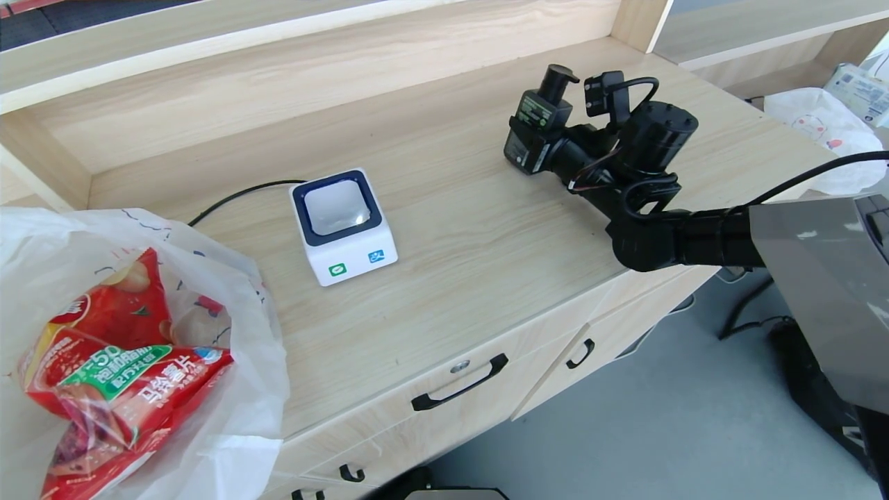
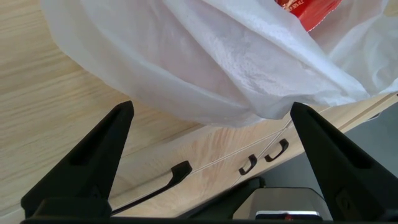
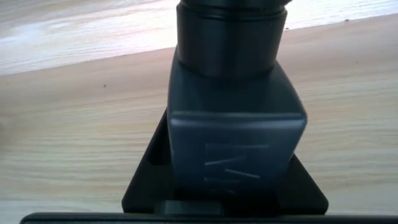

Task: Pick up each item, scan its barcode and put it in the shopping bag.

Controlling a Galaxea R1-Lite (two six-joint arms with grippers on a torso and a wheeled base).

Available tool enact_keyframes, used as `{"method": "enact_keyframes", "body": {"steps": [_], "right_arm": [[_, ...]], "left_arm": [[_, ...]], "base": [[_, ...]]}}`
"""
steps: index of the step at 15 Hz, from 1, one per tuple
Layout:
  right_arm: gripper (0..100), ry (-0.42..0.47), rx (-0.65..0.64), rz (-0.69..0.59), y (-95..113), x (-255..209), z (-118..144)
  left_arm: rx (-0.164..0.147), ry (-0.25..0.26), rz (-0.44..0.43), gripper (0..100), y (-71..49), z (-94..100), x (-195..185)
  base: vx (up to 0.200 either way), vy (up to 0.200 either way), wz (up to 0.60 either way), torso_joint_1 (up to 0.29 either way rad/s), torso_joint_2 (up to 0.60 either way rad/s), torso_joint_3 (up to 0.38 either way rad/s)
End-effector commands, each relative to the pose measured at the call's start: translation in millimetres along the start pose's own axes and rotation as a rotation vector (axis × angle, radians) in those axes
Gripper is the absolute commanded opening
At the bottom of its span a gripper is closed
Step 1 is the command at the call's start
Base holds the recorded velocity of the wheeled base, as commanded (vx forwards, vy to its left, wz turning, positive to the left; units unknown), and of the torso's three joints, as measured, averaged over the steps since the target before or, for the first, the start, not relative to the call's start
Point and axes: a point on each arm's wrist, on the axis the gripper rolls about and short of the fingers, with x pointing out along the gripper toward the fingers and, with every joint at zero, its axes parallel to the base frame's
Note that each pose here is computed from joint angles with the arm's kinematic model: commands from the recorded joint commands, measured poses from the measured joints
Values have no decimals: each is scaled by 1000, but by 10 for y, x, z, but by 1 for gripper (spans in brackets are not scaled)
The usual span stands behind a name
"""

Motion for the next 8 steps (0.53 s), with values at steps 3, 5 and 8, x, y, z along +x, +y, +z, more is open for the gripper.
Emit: {"method": "enact_keyframes", "body": {"steps": [3,5,8], "right_arm": [[0,-9,-1,0,-14,28,-33],[0,-29,-6,1,-11,26,24],[0,-99,-11,11,54,17,236]], "left_arm": [[0,3,0,100,0,-1,1],[-2,3,0,100,0,-1,1],[-2,3,0,100,0,-1,1]], "base": [[0,0,0,0,0,0],[0,0,0,0,0,0],[0,0,0,0,0,0]]}}
